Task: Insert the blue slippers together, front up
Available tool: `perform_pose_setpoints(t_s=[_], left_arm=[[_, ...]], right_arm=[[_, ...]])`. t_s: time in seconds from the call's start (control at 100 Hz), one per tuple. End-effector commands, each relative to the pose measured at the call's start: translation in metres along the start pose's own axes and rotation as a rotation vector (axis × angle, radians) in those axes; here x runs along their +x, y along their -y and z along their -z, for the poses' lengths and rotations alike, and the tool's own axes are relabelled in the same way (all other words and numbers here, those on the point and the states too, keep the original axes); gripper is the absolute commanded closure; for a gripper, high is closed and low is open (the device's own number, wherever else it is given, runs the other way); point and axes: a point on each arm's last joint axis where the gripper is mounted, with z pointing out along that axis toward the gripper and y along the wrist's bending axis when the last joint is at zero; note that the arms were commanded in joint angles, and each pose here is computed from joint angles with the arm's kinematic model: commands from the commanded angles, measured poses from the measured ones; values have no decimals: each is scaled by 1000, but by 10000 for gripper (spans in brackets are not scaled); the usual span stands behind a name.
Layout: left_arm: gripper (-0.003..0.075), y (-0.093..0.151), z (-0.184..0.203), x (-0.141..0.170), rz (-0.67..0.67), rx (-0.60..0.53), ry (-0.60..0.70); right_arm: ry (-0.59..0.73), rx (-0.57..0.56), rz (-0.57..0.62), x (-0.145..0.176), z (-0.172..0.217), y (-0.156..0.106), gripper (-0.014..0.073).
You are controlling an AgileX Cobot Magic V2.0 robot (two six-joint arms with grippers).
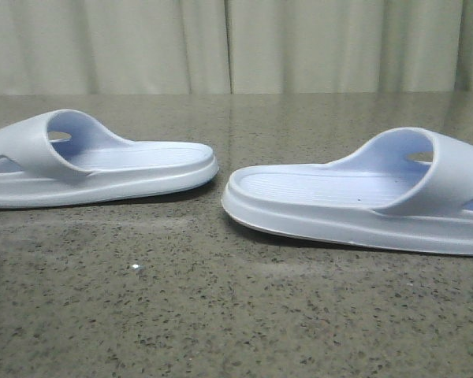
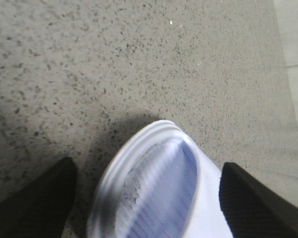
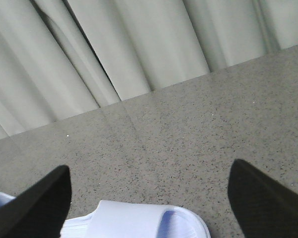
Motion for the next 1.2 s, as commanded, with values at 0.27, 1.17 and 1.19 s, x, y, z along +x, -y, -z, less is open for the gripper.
perform_pose_setpoints(t_s=[0.27, 1.17, 1.19], left_arm=[[321, -3, -13, 12, 8, -4, -165], [692, 5, -13, 8, 14, 77, -117], [692, 7, -11, 8, 16, 98, -120]], right_arm=[[98, -13, -2, -18, 1, -5, 35], [98, -13, -2, -18, 1, -5, 35], [98, -13, -2, -18, 1, -5, 35]])
